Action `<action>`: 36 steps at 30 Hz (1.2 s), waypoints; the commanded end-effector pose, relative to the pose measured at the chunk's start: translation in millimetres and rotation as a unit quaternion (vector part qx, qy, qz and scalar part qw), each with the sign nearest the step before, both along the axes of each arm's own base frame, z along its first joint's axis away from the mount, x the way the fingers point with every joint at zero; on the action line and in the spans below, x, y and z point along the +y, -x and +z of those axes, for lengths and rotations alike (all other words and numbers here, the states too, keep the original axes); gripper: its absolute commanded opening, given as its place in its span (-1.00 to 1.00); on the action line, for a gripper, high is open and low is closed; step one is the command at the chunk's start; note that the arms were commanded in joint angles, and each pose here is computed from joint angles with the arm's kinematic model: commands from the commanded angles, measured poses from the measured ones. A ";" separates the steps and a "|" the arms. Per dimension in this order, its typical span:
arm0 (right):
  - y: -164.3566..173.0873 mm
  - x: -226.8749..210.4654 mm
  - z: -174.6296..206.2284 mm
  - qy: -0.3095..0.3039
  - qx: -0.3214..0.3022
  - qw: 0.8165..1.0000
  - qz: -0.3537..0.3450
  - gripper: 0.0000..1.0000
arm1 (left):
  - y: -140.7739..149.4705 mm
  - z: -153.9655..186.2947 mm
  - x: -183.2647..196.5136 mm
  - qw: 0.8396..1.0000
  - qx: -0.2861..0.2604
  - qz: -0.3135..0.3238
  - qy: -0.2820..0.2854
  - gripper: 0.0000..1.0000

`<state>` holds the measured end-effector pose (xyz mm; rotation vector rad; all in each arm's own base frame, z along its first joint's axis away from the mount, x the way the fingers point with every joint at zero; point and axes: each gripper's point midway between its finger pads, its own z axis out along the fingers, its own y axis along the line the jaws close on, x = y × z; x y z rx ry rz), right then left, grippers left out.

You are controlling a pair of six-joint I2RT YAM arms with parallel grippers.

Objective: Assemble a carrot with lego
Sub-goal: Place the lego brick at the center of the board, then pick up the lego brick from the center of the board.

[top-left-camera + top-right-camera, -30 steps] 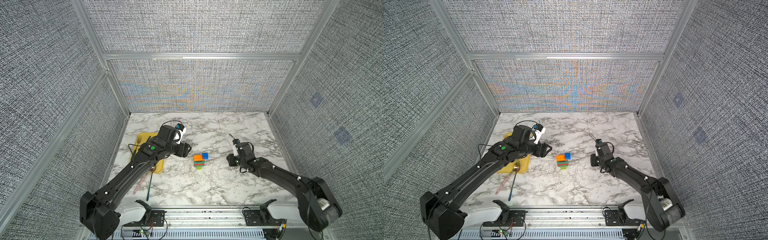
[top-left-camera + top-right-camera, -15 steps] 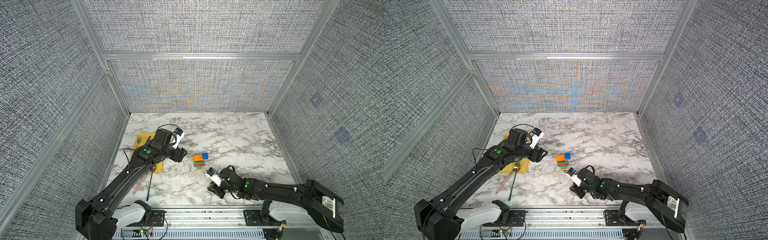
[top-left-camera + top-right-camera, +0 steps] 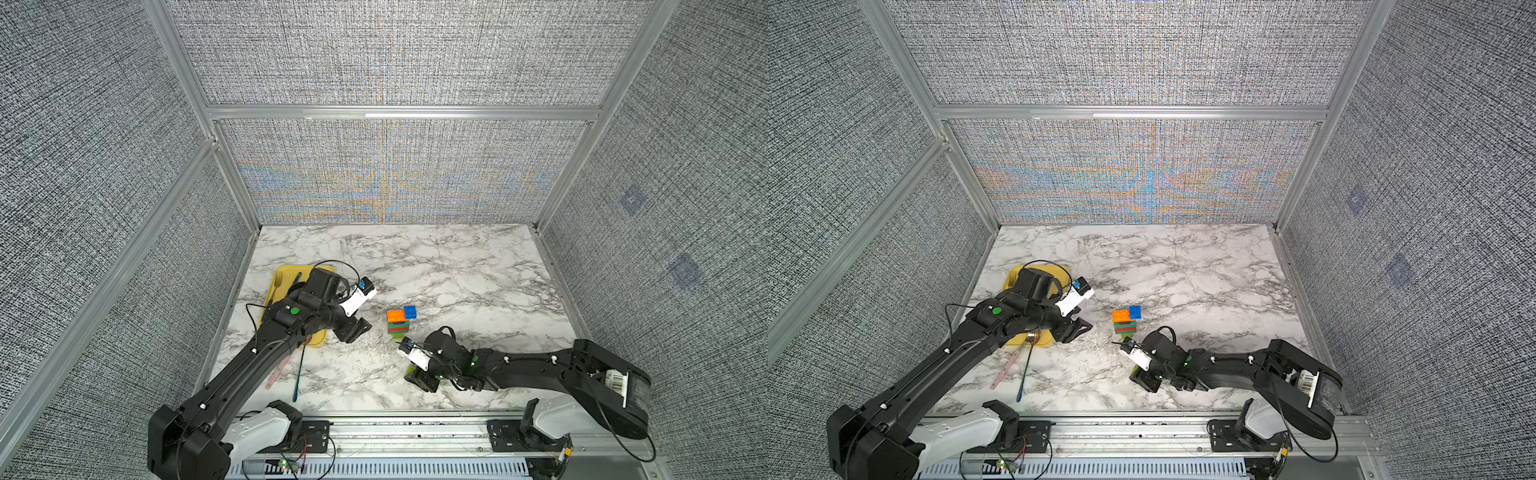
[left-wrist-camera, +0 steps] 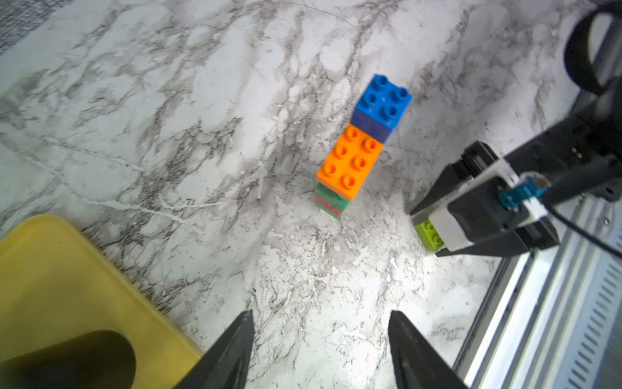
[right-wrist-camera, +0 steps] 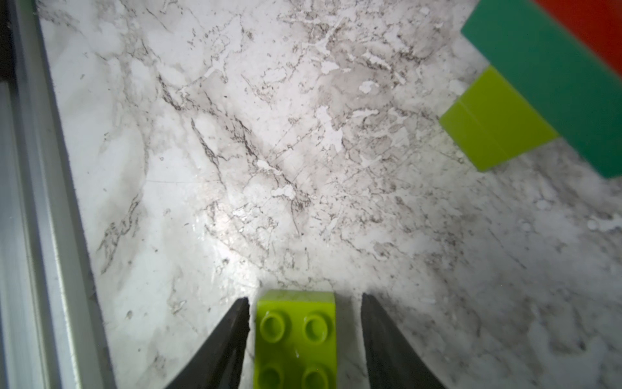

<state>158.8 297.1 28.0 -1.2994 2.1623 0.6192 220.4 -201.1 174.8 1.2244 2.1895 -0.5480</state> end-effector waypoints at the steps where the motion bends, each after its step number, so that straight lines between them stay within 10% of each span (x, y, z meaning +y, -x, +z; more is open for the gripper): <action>1: 4.6 0.8 17.8 -0.041 0.008 0.999 0.016 0.20 | 25.7 -1.4 -15.2 0.993 -0.008 -0.110 0.028 0.29; 10: -40.7 -40.4 106.2 -0.215 -0.023 0.973 -0.075 0.24 | 104.0 -39.5 -62.3 0.935 -0.027 -0.354 0.017 0.36; 17: -83.8 -89.8 114.8 -0.245 -0.030 0.950 -0.190 0.24 | 88.4 -81.9 -93.2 0.929 -0.066 -0.363 -0.036 0.43; 36: -82.0 -93.0 108.3 -0.246 -0.015 0.952 -0.183 0.24 | 82.9 -160.7 -128.2 0.916 -0.054 -0.396 -0.044 0.27</action>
